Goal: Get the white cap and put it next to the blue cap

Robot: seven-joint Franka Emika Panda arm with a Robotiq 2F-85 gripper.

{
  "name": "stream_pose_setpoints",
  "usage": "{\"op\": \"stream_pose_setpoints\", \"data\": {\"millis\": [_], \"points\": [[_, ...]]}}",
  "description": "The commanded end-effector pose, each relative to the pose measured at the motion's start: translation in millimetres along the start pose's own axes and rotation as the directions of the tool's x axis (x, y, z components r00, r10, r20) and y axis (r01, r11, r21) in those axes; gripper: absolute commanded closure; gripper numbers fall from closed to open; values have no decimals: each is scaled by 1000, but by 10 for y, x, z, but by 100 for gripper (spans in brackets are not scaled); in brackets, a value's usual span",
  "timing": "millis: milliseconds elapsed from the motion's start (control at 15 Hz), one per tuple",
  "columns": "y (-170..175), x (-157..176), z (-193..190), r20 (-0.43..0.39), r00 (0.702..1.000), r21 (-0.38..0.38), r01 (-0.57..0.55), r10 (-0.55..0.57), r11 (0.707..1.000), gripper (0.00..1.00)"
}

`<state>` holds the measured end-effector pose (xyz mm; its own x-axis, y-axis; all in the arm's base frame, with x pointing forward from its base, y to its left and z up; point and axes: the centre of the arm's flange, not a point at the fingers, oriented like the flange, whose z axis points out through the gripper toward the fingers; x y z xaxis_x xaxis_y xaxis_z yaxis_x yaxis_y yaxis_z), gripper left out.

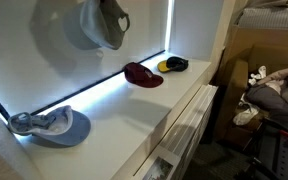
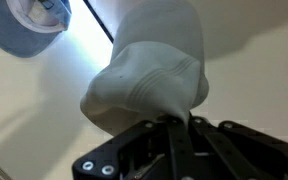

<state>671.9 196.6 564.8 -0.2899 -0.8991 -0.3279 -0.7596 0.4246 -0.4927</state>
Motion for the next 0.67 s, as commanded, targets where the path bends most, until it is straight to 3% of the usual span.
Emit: {"op": "stream_pose_setpoints", "data": {"millis": [0, 200, 333, 600], "points": [[632, -383, -278, 12, 989, 15, 148, -148, 989, 99], [977, -459, -449, 136, 950, -44, 291, -282, 956, 99], [1069, -378, -431, 236, 912, -33, 353, -336, 935, 99], [1086, -144, -51, 356, 863, 1, 383, -358, 924, 99]]}}
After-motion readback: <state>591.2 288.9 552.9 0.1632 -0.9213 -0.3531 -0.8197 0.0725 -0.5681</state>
